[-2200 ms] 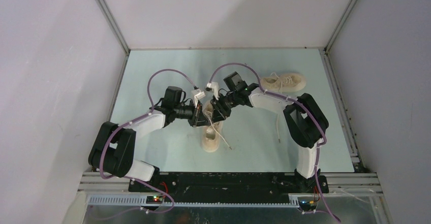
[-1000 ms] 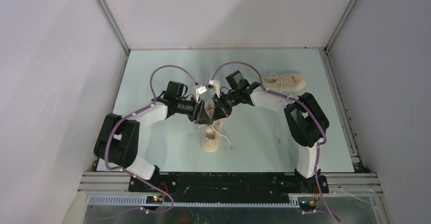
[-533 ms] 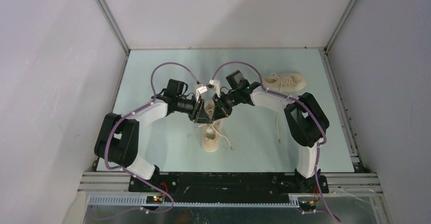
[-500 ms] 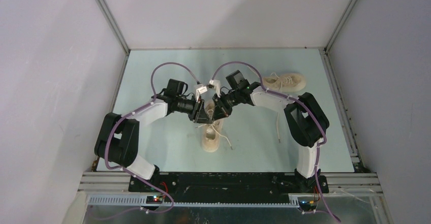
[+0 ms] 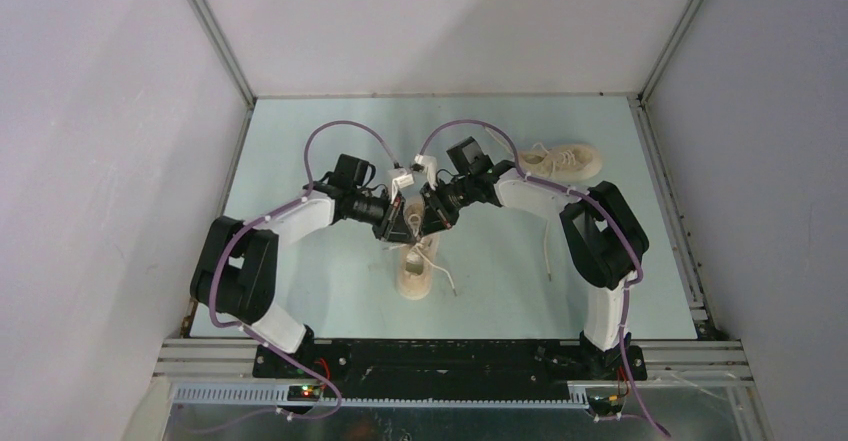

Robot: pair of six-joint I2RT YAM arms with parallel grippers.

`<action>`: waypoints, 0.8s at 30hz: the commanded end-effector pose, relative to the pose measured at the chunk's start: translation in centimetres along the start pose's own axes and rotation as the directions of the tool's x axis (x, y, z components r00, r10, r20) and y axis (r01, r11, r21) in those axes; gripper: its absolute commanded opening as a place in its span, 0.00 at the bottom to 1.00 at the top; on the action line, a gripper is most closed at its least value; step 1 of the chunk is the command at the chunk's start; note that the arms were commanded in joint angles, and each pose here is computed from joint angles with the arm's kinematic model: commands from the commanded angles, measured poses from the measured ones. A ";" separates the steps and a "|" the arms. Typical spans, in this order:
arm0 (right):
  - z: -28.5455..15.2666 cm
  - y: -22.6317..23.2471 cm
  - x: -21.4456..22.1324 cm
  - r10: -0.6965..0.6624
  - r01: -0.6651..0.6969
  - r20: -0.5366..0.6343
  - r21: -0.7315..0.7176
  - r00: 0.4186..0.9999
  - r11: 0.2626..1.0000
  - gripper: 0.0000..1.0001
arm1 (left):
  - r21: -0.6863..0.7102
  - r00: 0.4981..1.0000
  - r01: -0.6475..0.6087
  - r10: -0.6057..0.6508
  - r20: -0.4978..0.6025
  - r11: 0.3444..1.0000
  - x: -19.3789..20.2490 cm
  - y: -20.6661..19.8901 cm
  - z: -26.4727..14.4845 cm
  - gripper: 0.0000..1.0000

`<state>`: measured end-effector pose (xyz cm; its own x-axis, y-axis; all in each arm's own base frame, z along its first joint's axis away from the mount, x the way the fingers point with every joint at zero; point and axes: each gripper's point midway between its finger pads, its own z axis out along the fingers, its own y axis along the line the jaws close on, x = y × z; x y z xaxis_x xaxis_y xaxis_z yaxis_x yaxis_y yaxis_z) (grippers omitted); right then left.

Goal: Tie the shoes
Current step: Cross the shoelace with the shoelace.

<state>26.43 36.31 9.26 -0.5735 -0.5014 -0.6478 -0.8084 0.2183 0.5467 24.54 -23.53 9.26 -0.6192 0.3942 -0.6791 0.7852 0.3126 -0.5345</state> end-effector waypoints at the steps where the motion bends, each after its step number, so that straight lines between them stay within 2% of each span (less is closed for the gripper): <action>1: 0.0 0.9 -2.2 -0.064 0.065 0.043 -0.029 0.997 0.997 0.00 | 0.004 0.997 -0.071 0.071 0.009 0.997 -1.3 -0.1 0.2 0.13; 4: 0.0 1.0 -2.1 -0.061 0.062 0.041 -0.035 0.997 0.997 0.00 | 0.006 0.997 -0.075 0.075 0.021 0.997 -1.6 -0.2 0.2 0.01; 9: 0.0 1.5 -1.9 -0.054 0.056 0.034 -0.050 0.998 0.997 0.00 | 0.001 0.998 -0.047 0.047 0.053 0.999 -2.0 -0.1 0.3 0.00; 10: 0.0 1.6 -1.9 -0.054 0.056 0.034 -0.054 0.998 0.997 0.00 | 0.002 0.997 -0.037 0.036 0.061 0.999 -2.1 -0.1 0.4 0.02; 13: 0.0 1.8 -1.9 -0.057 0.059 0.036 -0.054 0.998 0.997 0.00 | 0.019 0.998 -0.021 0.019 0.065 1.000 -2.0 -0.4 0.4 0.29; 15: 0.0 1.8 -2.0 -0.060 0.062 0.038 -0.054 0.997 0.997 0.00 | 0.031 0.996 -0.070 0.068 0.062 0.997 -2.0 -0.6 0.2 0.37; 19: 0.1 1.6 -1.9 -0.055 0.057 0.036 -0.053 0.998 0.997 0.00 | 0.043 0.989 -0.149 0.149 0.012 0.988 -1.6 -0.7 -0.2 0.39; 24: 0.1 1.8 -2.0 -0.057 0.059 0.039 -0.057 0.998 0.997 0.00 | 0.065 0.982 -0.183 0.185 -0.028 0.981 -1.7 -0.9 -0.5 0.41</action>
<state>26.21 36.48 9.66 -0.5846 -0.4918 -0.6453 -0.7977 0.2032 0.5678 24.41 -23.35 9.69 -0.5785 0.4376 -0.6883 0.8149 0.2742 -0.5106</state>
